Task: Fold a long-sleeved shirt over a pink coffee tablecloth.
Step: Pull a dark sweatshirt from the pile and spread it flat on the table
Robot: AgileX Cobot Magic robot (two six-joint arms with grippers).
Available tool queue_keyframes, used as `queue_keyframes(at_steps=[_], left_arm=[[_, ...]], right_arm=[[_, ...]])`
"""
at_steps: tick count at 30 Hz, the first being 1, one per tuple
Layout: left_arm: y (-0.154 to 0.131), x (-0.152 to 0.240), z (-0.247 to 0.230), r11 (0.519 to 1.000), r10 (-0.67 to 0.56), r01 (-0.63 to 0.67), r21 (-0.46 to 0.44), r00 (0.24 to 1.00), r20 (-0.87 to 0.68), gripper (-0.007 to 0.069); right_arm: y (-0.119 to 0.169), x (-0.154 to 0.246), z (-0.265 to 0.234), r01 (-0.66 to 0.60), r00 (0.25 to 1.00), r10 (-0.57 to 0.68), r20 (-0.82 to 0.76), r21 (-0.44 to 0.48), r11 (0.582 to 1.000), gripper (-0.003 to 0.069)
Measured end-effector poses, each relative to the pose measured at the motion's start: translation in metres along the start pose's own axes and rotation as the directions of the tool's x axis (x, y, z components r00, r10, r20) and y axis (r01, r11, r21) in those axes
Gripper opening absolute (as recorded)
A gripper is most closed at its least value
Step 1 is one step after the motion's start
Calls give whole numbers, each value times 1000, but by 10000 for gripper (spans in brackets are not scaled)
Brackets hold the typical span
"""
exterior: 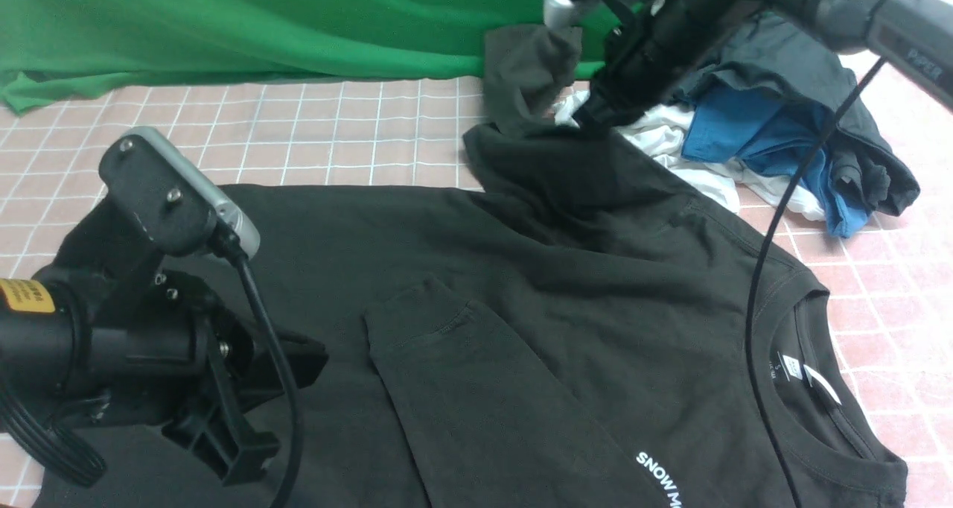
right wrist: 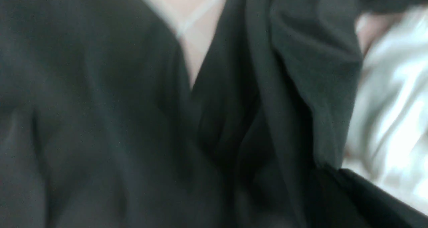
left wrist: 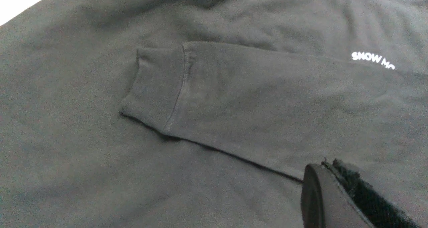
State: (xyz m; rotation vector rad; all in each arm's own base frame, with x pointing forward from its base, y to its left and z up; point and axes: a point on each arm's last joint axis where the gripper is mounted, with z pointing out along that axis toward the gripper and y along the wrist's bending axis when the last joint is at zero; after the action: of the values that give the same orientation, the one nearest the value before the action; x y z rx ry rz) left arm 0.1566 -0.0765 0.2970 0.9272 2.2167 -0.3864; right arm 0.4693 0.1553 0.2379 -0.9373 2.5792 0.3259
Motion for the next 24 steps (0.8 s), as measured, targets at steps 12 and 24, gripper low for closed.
queue_keyframes(at_steps=[12, 24], left_arm=[[2, 2, 0, 999, 40, -41, -25, 999, -26, 18], [3, 2, 0, 998, 44, -45, -32, 999, -24, 18]], right_arm=[[-3, 32, 29, -159, 974, 151, -168, -32, 987, 178], [-18, -45, -21, -136, 912, 62, 406, 158, 978, 576]])
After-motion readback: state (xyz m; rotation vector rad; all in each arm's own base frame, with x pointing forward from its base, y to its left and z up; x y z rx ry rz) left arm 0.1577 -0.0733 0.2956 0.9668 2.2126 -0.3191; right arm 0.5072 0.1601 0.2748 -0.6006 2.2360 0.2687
